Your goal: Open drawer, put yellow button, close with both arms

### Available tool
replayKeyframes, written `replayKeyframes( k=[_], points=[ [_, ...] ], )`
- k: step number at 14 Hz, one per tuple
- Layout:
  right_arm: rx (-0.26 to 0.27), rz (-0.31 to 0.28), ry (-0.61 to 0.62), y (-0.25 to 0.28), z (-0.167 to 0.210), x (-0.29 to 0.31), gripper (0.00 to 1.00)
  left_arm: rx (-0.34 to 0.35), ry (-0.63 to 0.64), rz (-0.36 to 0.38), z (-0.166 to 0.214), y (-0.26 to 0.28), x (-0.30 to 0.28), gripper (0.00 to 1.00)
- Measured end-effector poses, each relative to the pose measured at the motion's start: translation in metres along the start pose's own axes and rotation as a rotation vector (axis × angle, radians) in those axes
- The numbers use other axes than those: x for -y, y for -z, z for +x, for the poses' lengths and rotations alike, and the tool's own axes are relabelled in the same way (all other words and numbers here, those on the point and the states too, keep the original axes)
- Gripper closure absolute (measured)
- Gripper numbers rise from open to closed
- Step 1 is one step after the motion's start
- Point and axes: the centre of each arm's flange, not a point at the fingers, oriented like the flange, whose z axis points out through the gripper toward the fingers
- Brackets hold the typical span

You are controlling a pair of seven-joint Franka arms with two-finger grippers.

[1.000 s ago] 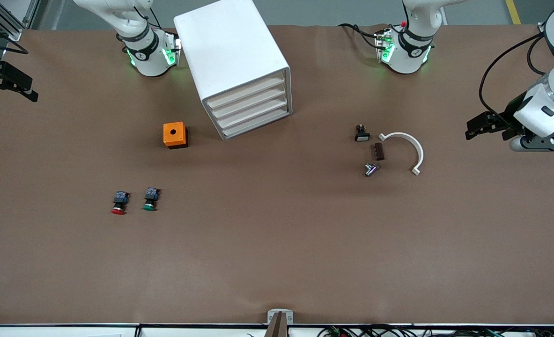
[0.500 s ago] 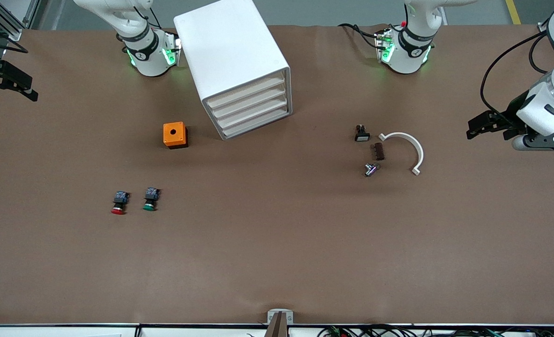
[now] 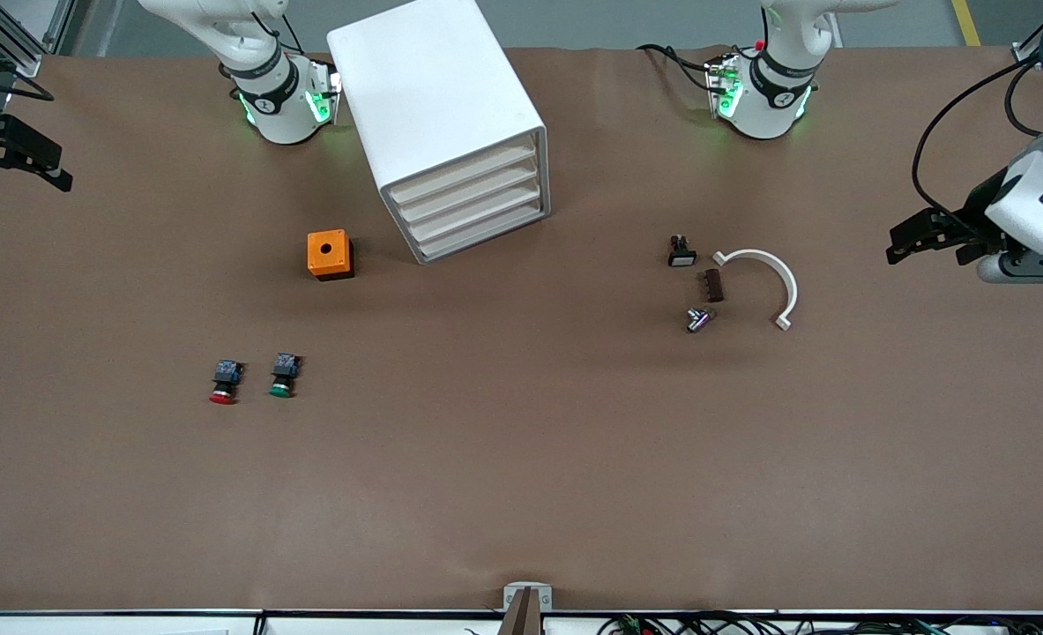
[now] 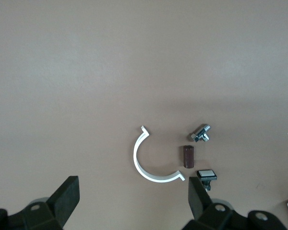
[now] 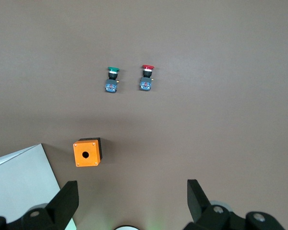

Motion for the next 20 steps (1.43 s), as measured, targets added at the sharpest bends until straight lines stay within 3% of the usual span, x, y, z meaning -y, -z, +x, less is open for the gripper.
replayKeyframes(
  k=[9, 20],
  points=[
    [-0.006, 0.001, -0.050, 0.002, 0.000, -0.013, 0.00, -0.020, 0.010, -0.001, -0.003, 0.049, -0.003, 0.00],
    [0.138, 0.013, -0.063, -0.096, 0.074, -0.030, 0.00, -0.019, 0.026, 0.008, -0.003, 0.049, -0.004, 0.00]
  ],
)
